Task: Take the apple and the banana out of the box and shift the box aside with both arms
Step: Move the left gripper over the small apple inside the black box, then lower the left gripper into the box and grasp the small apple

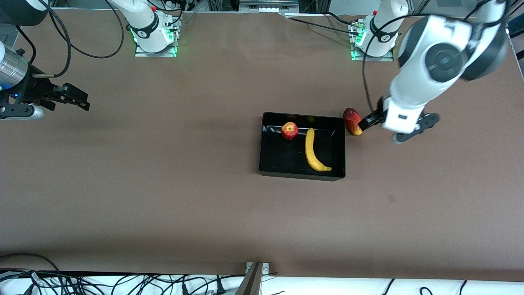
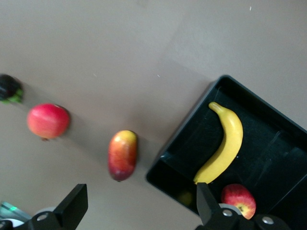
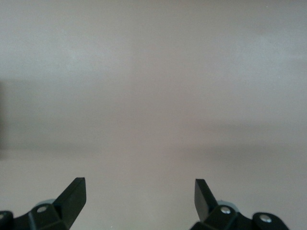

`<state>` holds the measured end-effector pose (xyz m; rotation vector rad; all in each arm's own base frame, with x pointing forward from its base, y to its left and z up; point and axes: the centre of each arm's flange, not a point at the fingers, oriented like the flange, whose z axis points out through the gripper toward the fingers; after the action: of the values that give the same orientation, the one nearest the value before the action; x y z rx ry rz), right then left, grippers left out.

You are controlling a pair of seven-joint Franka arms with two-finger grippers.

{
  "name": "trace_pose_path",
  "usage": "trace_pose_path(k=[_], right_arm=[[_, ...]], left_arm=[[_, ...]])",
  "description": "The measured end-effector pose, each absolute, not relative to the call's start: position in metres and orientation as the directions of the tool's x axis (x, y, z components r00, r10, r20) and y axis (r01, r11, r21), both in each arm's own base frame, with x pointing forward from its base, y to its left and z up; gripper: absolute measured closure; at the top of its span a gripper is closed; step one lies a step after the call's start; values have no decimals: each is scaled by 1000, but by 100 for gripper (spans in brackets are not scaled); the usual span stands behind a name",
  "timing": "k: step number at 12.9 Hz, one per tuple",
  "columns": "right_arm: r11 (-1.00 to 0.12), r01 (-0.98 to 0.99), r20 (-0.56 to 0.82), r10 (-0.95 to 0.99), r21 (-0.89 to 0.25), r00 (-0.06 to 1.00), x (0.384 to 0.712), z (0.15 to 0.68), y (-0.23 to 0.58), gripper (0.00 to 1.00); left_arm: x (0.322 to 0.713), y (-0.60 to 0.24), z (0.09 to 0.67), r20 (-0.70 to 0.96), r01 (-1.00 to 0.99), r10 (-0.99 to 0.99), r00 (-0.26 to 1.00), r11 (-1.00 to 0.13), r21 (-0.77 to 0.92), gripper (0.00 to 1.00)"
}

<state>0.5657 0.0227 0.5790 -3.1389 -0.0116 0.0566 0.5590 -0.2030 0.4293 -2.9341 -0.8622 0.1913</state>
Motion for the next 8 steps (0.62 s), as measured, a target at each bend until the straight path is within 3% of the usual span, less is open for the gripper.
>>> trace_pose_path(k=[4,8], right_arm=[[-1000,7,-36,8,-2,999,566,579,23,0],[-1000,7,-36,7,-2,999,566,579,23,0]], left_arm=[[555,-275,336,-139,516,535,833,-843,-154,0],[551,-338,284,-160,476,494,854,-868,-142,0]])
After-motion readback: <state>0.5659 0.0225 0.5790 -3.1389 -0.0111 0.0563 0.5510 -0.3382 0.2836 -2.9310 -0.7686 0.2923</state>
